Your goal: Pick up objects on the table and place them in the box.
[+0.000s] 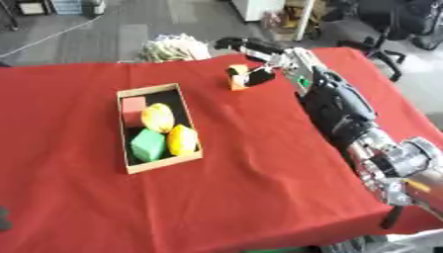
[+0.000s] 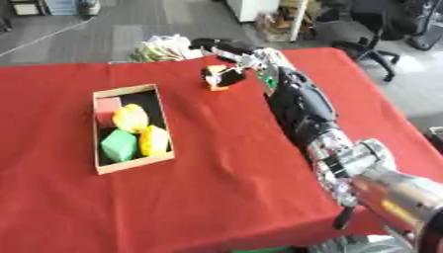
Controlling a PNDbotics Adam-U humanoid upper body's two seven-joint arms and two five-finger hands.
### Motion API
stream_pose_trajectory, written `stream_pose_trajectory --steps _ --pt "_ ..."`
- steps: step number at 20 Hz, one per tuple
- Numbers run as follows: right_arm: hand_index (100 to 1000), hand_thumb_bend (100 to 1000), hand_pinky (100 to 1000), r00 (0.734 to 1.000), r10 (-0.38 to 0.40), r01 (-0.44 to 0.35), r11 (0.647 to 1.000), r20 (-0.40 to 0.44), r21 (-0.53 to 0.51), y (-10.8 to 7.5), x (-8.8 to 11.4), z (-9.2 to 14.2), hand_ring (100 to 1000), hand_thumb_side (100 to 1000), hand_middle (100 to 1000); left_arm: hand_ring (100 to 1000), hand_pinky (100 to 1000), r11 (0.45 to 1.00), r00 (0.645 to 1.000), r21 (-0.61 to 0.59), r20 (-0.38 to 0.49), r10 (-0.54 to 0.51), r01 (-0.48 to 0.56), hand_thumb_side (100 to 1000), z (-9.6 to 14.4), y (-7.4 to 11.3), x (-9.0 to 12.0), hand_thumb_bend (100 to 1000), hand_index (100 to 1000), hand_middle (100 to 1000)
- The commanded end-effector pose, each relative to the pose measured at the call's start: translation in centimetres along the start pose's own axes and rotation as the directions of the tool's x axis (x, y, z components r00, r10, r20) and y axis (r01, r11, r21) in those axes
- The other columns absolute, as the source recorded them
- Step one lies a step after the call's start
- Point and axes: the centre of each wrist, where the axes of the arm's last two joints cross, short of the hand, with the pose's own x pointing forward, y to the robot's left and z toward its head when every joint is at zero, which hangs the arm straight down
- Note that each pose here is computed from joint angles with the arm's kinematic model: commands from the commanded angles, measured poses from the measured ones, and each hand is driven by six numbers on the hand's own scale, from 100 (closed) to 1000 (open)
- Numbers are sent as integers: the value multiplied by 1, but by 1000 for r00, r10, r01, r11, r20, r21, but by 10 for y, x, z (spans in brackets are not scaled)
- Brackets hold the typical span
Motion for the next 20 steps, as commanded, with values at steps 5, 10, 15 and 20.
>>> stream_pose_trajectory --steps 5,10,15,20 --pt "1000 100 919 961 -146 115 983 -234 -141 3 -25 17 971 391 1000 608 667 999 999 -8 9 -37 37 978 -1 6 7 100 888 621" --pt "1000 100 883 937 -234 181 960 -259 -212 11 -20 11 942 533 976 608 668 999 999 -23 21 -47 47 984 -4 7 10 100 888 621" --pt "1000 100 885 933 -266 214 951 -243 -223 16 -13 3 944 596 973 608 668 998 998 -35 26 -55 56 988 -6 9 12 100 888 621" --pt "1000 100 951 937 -209 134 955 -280 -265 13 -8 -1 984 424 991 608 669 997 998 -46 28 -60 61 996 -8 9 14 100 888 620"
